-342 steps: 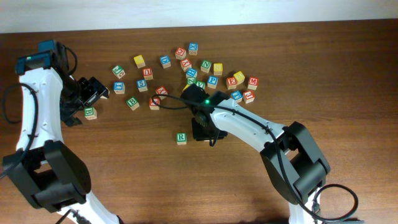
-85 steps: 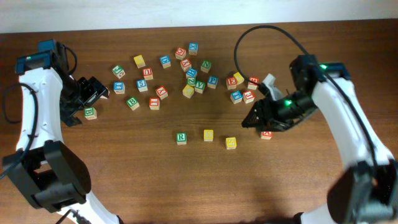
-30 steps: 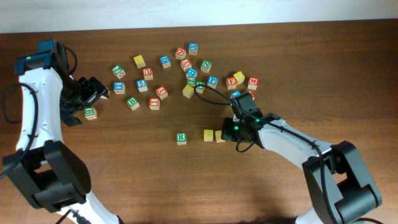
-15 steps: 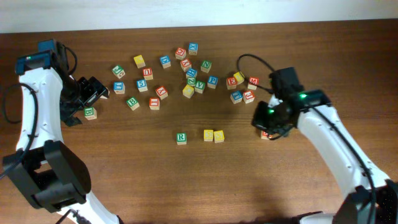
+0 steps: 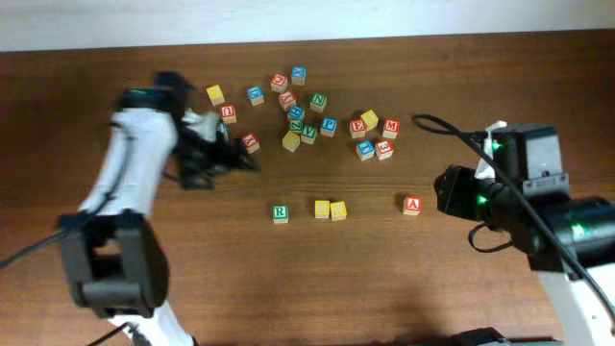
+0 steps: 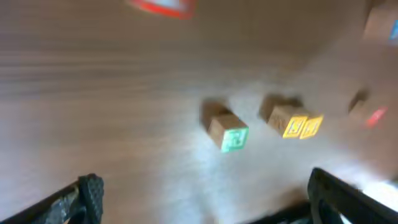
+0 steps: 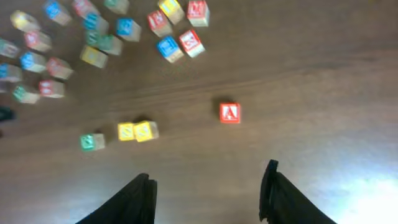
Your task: Spell out RSS
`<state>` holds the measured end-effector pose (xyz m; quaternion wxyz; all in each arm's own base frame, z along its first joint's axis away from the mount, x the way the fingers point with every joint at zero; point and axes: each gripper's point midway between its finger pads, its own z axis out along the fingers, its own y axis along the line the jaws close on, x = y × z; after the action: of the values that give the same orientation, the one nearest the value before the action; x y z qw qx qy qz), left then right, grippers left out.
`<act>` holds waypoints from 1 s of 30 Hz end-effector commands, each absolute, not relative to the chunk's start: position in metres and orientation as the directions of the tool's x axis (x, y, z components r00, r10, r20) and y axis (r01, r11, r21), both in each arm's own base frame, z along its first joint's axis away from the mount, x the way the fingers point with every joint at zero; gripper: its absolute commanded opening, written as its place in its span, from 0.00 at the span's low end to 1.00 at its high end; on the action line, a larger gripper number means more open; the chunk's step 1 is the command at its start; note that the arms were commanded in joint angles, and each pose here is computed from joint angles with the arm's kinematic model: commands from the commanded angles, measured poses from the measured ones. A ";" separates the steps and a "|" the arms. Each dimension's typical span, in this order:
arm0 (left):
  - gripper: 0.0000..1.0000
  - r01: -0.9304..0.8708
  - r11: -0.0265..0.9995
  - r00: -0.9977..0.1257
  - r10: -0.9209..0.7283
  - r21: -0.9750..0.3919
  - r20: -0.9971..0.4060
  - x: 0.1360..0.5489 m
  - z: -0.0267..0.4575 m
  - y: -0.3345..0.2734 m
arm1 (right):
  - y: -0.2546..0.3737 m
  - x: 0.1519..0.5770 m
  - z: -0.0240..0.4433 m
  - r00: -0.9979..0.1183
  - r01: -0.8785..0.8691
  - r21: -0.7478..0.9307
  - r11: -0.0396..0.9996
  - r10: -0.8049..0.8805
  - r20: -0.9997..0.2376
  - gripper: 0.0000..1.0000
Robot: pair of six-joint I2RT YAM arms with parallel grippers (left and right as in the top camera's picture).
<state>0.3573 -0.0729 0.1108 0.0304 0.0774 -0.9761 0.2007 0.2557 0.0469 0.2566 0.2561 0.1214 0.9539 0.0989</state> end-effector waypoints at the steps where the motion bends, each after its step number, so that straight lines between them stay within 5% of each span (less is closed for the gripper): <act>1: 0.64 0.105 0.934 -0.989 0.135 -0.341 0.068 0.326 0.079 -0.137 | 0.042 0.261 0.233 -0.883 0.222 0.192 0.956 0.280 -0.377 0.48; 3: 0.64 0.167 0.927 -0.985 0.171 -0.336 -0.017 0.338 0.102 -0.151 | 0.054 0.263 0.215 -0.931 0.170 0.204 0.964 0.225 -0.288 0.54; 4: 0.47 0.162 0.934 -0.987 0.148 -0.317 -0.066 0.347 0.121 -0.146 | 0.063 0.263 0.207 -0.954 0.109 0.228 0.968 0.166 -0.250 0.54; 5: 0.43 0.069 0.967 -0.995 0.050 -0.244 -0.084 0.352 0.131 -0.127 | 0.068 0.263 0.202 -0.964 0.093 0.240 0.966 0.148 -0.221 0.54; 8: 0.08 -0.145 0.989 -0.989 -0.144 0.023 -0.041 0.339 0.122 -0.067 | 0.072 0.269 0.183 -0.979 0.107 0.234 0.966 0.143 -0.144 0.45; 9: 0.01 -0.139 0.990 -0.990 -0.139 0.016 -0.007 0.331 0.110 -0.069 | 0.079 0.273 0.174 -0.984 0.108 0.264 0.958 0.140 -0.106 0.44; 15: 0.00 -0.087 0.981 -0.996 -0.086 -0.175 0.015 0.307 0.026 -0.125 | 0.090 0.281 0.098 -0.972 0.207 0.243 0.948 0.171 0.159 0.06; 21: 0.00 -0.096 0.978 -0.995 -0.097 -0.185 0.004 0.303 0.010 -0.146 | 0.134 0.282 0.044 -0.960 0.167 0.212 0.963 0.110 0.258 0.06; 30: 0.00 -0.072 0.965 -0.996 -0.056 -0.252 0.069 0.293 -0.009 -0.174 | 0.161 0.276 0.027 -0.959 0.159 0.234 0.959 0.093 0.268 0.09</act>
<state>0.2971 -0.1605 -0.0017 0.0244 0.0425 -0.9918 0.1178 0.2830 0.1562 0.0350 -0.1156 0.0452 0.9842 0.1264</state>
